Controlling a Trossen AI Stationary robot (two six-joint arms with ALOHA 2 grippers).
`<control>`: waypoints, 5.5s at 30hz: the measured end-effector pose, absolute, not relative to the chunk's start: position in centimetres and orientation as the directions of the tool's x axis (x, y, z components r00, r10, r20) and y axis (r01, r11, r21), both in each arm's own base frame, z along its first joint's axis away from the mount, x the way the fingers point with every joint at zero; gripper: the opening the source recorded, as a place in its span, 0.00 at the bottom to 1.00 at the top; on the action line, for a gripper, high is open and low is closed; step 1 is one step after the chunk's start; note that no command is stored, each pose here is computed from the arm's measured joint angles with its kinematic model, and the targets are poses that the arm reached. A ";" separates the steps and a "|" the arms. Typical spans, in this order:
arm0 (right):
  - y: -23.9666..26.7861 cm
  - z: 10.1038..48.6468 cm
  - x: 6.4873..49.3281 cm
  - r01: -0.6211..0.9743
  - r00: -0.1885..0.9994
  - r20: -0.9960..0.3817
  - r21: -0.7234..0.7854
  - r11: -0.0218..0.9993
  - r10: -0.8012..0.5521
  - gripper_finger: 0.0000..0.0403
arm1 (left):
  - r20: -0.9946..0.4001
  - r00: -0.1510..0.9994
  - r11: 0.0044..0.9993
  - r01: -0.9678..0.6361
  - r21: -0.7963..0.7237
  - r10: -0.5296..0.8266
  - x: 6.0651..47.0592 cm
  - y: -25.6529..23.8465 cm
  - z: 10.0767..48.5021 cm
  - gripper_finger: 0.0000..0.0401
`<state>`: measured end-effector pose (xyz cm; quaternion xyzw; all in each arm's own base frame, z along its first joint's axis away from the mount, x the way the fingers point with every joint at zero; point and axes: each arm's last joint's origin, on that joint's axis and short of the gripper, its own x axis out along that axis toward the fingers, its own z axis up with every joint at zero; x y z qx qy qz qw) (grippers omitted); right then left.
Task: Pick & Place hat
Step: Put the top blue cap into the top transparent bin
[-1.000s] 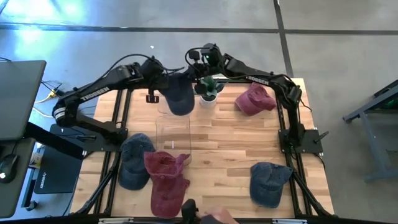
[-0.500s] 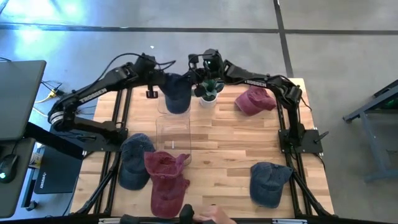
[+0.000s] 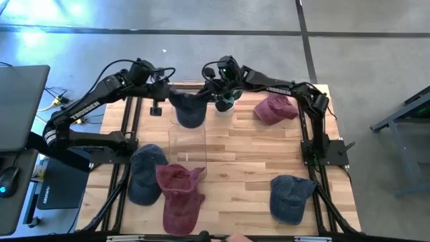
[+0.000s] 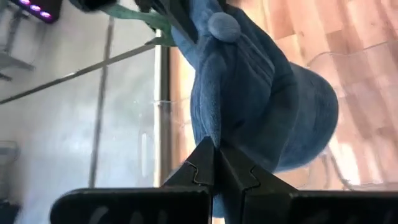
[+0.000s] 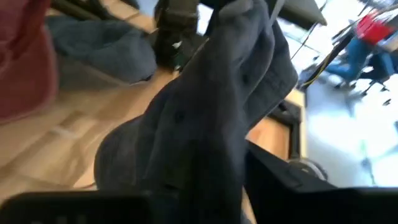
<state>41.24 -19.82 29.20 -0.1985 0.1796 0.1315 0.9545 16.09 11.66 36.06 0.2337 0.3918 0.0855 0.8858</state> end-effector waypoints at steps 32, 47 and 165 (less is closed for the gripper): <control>-22.0 30.6 42.5 -0.272 0.913 -0.408 -0.562 0.781 0.025 0.01 | -0.578 0.568 0.751 -0.111 0.651 0.585 17.2 12.8 35.2 0.00; -17.2 27.8 43.0 -0.448 0.812 -0.568 -0.460 0.767 0.135 0.01 | -0.674 0.612 0.820 0.070 0.568 0.414 20.4 6.6 30.4 0.00; -5.8 26.0 29.8 -0.345 0.817 -0.564 -0.318 0.883 0.117 0.32 | -0.879 0.475 0.995 -0.100 -0.028 0.024 28.8 10.6 31.0 0.00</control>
